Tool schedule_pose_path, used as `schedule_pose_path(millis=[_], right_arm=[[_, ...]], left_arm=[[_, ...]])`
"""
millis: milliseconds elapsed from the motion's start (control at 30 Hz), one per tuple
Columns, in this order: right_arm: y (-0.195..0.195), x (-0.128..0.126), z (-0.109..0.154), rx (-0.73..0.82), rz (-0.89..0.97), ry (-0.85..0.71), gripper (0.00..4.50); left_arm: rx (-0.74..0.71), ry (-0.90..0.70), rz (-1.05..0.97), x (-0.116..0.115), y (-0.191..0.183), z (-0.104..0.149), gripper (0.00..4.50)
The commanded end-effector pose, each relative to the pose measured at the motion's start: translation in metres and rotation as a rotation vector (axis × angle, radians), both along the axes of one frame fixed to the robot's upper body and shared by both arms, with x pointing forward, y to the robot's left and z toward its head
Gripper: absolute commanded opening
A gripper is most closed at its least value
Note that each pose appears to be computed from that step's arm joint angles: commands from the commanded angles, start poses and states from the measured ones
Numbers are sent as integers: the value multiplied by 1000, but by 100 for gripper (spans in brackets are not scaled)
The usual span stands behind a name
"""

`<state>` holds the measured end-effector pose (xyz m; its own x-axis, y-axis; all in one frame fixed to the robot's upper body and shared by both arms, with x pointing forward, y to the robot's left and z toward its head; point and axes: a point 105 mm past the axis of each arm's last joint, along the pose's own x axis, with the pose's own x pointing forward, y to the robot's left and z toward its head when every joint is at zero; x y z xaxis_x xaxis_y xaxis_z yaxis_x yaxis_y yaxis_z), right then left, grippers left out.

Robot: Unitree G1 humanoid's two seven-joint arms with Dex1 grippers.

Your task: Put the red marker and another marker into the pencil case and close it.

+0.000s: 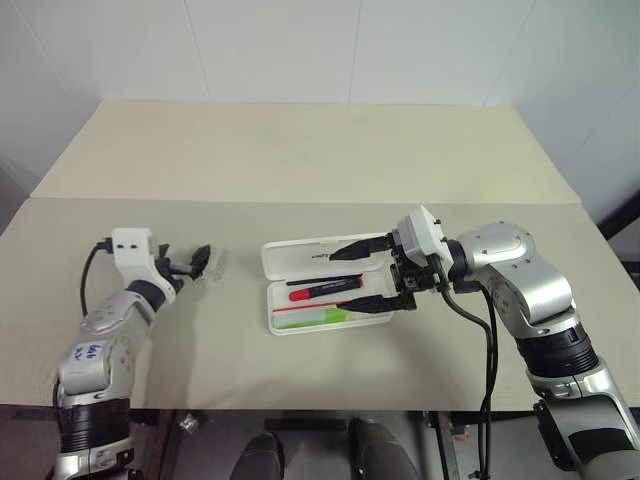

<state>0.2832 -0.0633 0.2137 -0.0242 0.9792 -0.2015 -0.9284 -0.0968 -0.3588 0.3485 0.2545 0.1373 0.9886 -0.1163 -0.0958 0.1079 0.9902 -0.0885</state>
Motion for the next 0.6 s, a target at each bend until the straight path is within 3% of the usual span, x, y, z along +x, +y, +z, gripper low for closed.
schedule_pose_path(millis=[33,433,533,600], right_arm=[[-8,0,8,23,-28,-41,446],[-23,8,18,98,-83,-30,446],[-32,6,23,154,-72,-4,450],[-37,6,22,171,-73,7,450]], left_arm=[[6,23,23,-1,-3,0,450],[-31,128,45,-2,-23,-19,450],[-21,138,54,2,-19,-19,389],[-9,136,63,5,-17,-19,326]])
